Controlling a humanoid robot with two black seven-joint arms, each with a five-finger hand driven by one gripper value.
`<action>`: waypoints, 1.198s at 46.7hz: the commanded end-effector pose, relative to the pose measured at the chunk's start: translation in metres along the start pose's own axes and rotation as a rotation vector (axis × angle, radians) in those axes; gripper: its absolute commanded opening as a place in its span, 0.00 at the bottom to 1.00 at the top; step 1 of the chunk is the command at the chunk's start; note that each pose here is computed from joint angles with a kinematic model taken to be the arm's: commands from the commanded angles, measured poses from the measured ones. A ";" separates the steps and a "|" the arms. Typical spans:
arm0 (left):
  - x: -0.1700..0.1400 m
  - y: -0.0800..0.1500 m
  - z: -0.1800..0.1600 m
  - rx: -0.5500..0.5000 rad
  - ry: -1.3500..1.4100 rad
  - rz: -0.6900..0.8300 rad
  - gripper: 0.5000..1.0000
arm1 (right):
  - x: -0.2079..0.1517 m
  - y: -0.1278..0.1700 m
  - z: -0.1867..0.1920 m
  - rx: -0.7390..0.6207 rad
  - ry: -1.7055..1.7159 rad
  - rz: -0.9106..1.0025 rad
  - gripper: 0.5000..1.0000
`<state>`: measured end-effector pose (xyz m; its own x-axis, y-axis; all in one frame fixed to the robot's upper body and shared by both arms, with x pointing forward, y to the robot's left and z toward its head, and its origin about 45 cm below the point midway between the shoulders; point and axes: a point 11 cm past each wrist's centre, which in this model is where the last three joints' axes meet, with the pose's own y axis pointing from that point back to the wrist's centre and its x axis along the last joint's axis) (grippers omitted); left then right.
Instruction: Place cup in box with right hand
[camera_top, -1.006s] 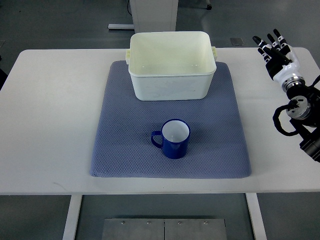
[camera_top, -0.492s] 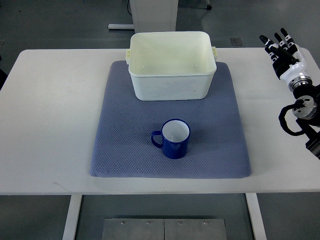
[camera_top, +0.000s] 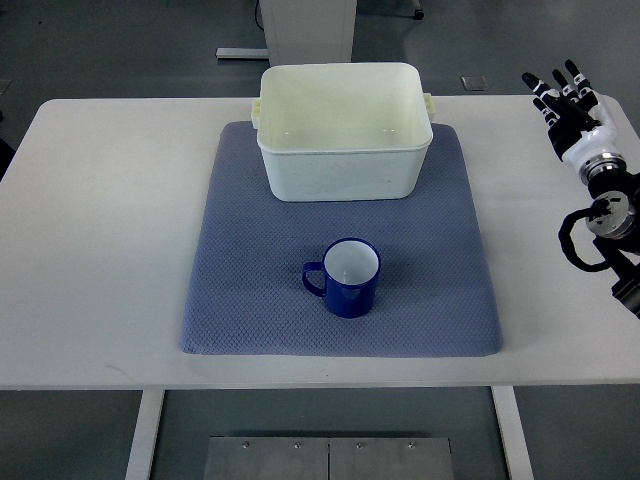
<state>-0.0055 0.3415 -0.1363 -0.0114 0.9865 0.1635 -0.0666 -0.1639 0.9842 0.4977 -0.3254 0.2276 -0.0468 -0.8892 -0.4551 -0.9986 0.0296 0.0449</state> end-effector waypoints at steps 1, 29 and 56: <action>0.000 0.000 0.000 0.000 0.001 0.000 1.00 | 0.000 0.001 0.000 0.001 0.001 -0.005 1.00; 0.000 0.000 0.000 0.000 -0.001 0.000 1.00 | 0.044 0.039 -0.050 0.044 0.181 -0.109 1.00; 0.000 0.000 0.000 0.000 0.001 0.000 1.00 | 0.056 0.148 -0.024 0.007 0.368 -0.333 1.00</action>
<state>-0.0057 0.3415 -0.1363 -0.0114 0.9864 0.1638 -0.0663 -0.1642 0.9842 0.3570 -0.3808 0.2321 0.2691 -0.9569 -0.1096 -0.9630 -0.2652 -0.0487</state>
